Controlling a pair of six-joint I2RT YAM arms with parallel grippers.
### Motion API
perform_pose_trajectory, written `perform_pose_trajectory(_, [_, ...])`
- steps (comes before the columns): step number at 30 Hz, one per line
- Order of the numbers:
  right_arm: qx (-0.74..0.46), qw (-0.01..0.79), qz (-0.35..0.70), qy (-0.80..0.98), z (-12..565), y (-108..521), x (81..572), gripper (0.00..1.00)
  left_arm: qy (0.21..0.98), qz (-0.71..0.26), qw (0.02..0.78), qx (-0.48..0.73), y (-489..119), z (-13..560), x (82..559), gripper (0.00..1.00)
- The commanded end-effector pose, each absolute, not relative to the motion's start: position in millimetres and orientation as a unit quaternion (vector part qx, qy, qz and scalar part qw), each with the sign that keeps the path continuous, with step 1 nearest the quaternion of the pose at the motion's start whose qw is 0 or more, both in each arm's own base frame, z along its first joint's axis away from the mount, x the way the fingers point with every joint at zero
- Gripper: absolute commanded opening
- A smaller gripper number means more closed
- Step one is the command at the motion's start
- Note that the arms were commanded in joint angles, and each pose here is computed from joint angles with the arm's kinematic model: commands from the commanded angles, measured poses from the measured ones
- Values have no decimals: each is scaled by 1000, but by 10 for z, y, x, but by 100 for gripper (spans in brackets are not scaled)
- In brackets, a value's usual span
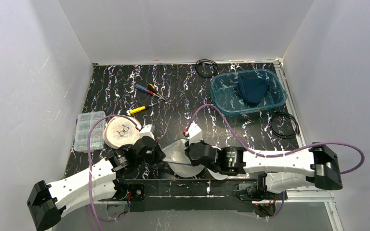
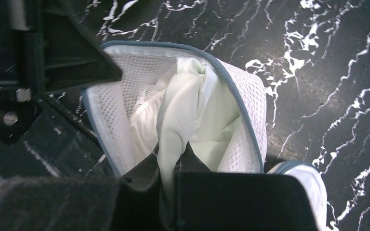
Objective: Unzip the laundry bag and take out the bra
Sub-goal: Pick up the bra from the laundry bag.
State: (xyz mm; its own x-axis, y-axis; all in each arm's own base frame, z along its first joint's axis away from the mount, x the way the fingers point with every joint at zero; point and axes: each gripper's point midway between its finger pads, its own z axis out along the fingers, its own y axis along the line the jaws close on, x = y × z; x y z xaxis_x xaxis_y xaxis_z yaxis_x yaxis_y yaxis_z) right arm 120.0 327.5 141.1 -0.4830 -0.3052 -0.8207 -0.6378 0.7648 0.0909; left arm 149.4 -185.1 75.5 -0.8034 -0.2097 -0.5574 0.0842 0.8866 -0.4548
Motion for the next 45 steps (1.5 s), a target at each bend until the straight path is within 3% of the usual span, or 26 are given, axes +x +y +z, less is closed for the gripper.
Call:
perform_pose_trajectory(1, [-318,441,289,788,1718,3431,1051,1,924,-225,308,-36,-1789,679,1472,0])
perform_pose_trajectory(12, [-435,386,424,694,2086,3875,501,1,917,-241,316,-24,-1940,905,1558,0])
perform_pose_trajectory(24, [-342,523,396,673,3044,3633,973,1,911,-227,345,-19,-1917,1101,1676,0])
perform_pose_trajectory(30, [-295,590,307,685,3415,3265,1331,1,897,-219,382,-32,-1898,1333,1826,0])
perform_pose_trajectory(36, [-192,653,128,721,3747,2622,1912,1,875,-200,439,-41,-1928,1715,2105,0])
perform_pose_trajectory(45, [-57,643,-63,761,3939,1664,3081,1,878,-166,447,-40,-2054,1746,2360,0])
